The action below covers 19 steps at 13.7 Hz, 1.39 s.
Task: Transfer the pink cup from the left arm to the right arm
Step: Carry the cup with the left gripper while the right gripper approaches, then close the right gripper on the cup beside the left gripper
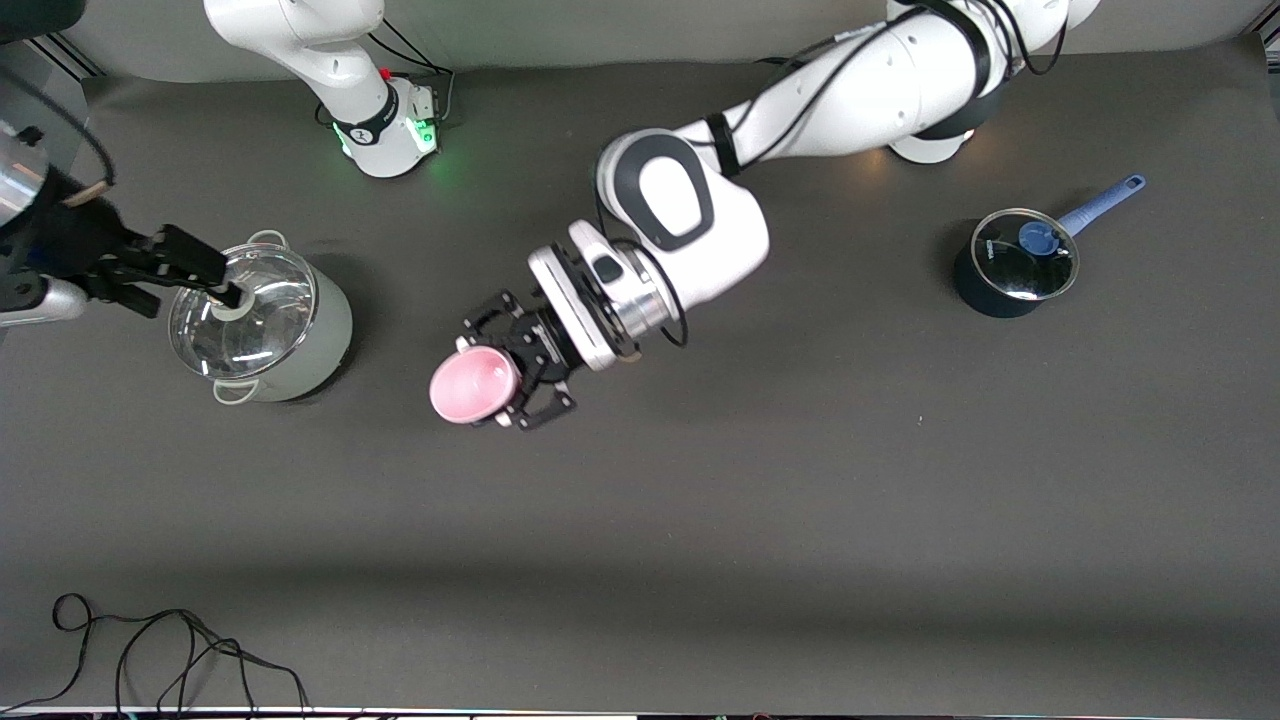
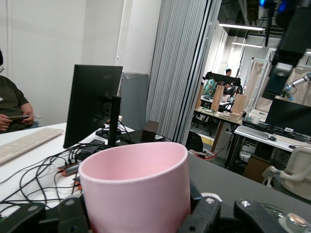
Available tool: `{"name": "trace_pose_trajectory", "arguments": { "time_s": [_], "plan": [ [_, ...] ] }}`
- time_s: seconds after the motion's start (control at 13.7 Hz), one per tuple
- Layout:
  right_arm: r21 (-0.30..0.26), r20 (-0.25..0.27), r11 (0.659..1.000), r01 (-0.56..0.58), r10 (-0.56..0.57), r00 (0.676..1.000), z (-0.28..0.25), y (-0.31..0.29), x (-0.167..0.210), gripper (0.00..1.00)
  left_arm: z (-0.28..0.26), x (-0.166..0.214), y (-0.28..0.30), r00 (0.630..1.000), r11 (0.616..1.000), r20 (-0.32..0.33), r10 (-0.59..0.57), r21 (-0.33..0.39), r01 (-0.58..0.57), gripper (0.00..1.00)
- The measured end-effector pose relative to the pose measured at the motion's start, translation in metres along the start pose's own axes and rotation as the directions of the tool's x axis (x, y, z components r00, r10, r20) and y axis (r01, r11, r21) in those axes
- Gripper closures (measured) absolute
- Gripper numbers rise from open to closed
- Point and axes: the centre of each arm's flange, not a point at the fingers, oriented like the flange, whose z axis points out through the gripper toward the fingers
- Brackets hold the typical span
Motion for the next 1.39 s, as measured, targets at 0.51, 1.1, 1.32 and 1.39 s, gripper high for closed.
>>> {"name": "trace_pose_trajectory", "arguments": {
  "time_s": [0.51, 1.1, 1.32, 1.39],
  "plan": [
    [0.023, 0.025, 0.939, -0.344, 0.343, 0.939, 0.017, -0.021, 0.019, 0.00, 0.002, 0.002, 0.055, 0.998, 0.998, 0.033, 0.055, 0.025, -0.056, 0.34],
    [0.032, 0.044, 0.907, -0.420, 0.418, 0.907, 0.025, -0.062, 0.018, 0.00, 0.001, 0.004, 0.052, 0.998, 0.998, 0.030, 0.056, 0.037, -0.057, 0.34],
    [0.024, 0.052, 0.902, -0.432, 0.430, 0.901, 0.032, -0.064, 0.021, 0.00, 0.001, 0.004, 0.052, 0.998, 0.998, 0.029, 0.057, 0.037, -0.058, 0.34],
    [0.023, 0.054, 0.899, -0.437, 0.435, 0.899, 0.033, -0.065, 0.021, 0.00, 0.001, 0.004, 0.052, 0.998, 0.998, 0.029, 0.058, 0.038, -0.060, 0.34]
  ]
}}
